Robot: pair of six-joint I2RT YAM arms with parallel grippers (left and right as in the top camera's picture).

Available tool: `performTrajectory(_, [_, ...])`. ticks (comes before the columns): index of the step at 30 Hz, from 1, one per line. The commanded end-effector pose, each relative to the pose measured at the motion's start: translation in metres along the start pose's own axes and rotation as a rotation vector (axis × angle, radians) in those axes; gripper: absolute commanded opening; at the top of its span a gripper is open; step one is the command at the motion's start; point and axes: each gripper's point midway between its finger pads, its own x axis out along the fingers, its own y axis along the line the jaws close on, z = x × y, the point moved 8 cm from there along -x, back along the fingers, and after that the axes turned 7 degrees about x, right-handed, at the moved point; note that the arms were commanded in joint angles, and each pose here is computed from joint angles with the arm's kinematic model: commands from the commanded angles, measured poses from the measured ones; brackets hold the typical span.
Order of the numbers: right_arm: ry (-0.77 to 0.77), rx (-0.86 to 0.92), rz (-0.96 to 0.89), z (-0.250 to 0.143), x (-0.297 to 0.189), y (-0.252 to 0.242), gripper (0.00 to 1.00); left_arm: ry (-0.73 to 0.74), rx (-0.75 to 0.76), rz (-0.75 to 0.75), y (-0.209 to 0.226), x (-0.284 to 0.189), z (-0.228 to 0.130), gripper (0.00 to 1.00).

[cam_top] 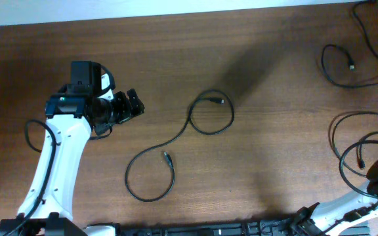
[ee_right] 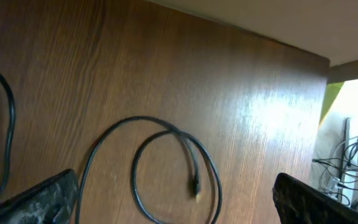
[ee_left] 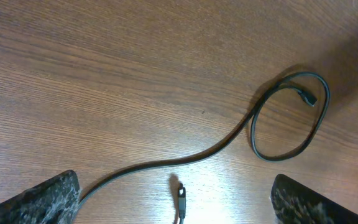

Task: Untangle cables

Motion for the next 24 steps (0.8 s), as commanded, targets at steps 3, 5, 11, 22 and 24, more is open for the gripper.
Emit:
performTrajectory(3, [0.252,-0.057,0.447,-0.029,-0.026,0.044,0.99,0.002,-0.018,0.009,0.002,0.002,0.000,0.99])
performTrajectory(5, [0.324,-0.136,0.542,-0.056,-0.039,0.073,0.99,0.002,-0.018,0.009,0.002,0.002,0.000,0.99])
performTrajectory(11, [0.372,-0.609,0.642,-0.174,-0.093,0.156,0.99,0.002,-0.018,0.009,0.002,0.002,0.000,0.99])
performTrajectory(22, [0.518,-1.158,0.596,-0.393,-0.110,0.178,0.99,0.002,-0.018,0.009,0.002,0.002,0.000,0.99])
performTrajectory(24, [0.511,-1.232,0.621,-0.431,-0.101,0.174,0.99,0.002,-0.018,0.009,0.002,0.002,0.000,0.99])
